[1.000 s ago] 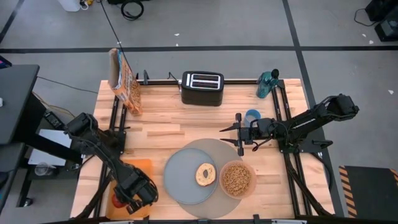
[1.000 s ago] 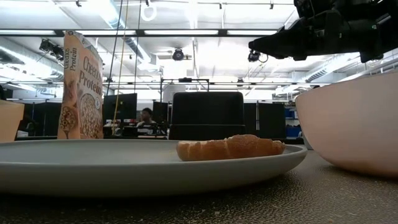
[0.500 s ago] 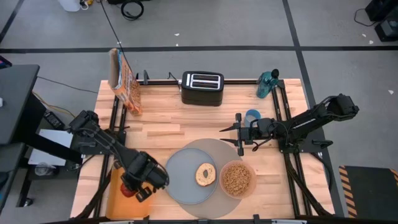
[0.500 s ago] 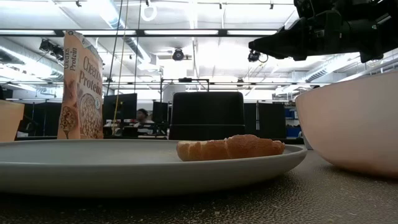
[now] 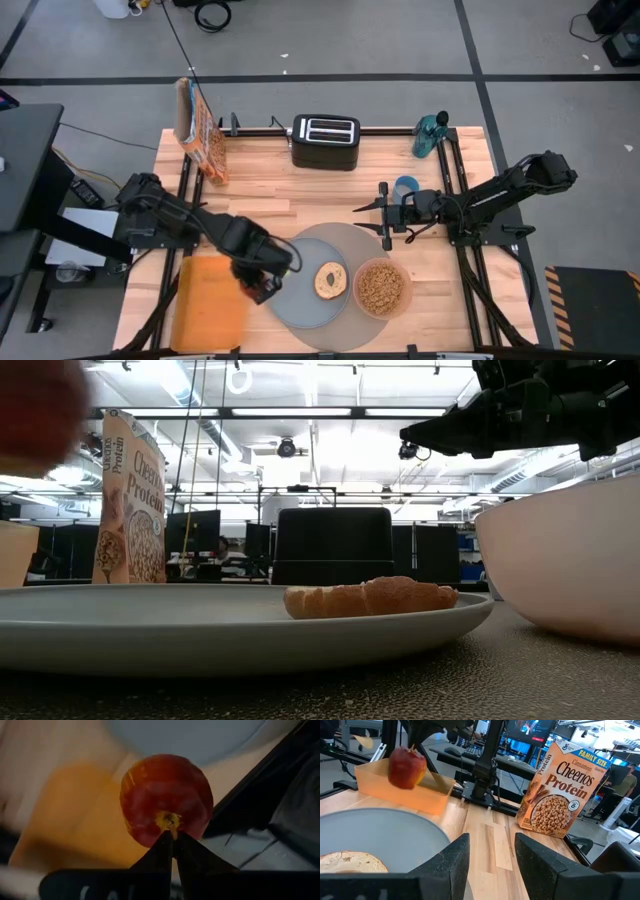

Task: Arrange a breakfast setting
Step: Put apple on the blue plate

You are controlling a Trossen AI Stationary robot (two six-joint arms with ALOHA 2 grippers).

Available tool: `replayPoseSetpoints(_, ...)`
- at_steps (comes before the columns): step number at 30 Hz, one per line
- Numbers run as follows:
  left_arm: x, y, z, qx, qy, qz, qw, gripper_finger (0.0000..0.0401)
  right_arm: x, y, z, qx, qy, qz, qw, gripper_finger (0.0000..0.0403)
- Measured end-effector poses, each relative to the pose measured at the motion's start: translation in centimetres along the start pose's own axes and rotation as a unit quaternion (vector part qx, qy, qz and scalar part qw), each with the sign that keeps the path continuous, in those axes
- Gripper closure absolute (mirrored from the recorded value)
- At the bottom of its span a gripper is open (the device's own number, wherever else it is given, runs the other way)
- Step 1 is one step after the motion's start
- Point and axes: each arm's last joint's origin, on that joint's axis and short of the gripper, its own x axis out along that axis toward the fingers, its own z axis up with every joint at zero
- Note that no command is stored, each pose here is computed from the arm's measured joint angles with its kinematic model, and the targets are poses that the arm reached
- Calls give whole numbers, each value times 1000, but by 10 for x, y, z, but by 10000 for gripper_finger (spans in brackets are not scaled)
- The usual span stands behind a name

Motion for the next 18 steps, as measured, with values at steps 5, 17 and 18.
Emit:
replayPoseSetpoints(5, -1, -3, 24, 36, -64, -29, 997, 383, 0, 0, 0, 0, 0, 0, 1000, 239)
replayPoseSetpoints(17, 50, -7, 80, 107, -13, -21, 994, 382, 0, 0, -1, -1, 5, 2, 1000, 239)
replayPoseSetpoints(18, 54, -6, 84, 113, -9, -19, 993, 382, 0, 0, -1, -1, 5, 2, 1000, 239)
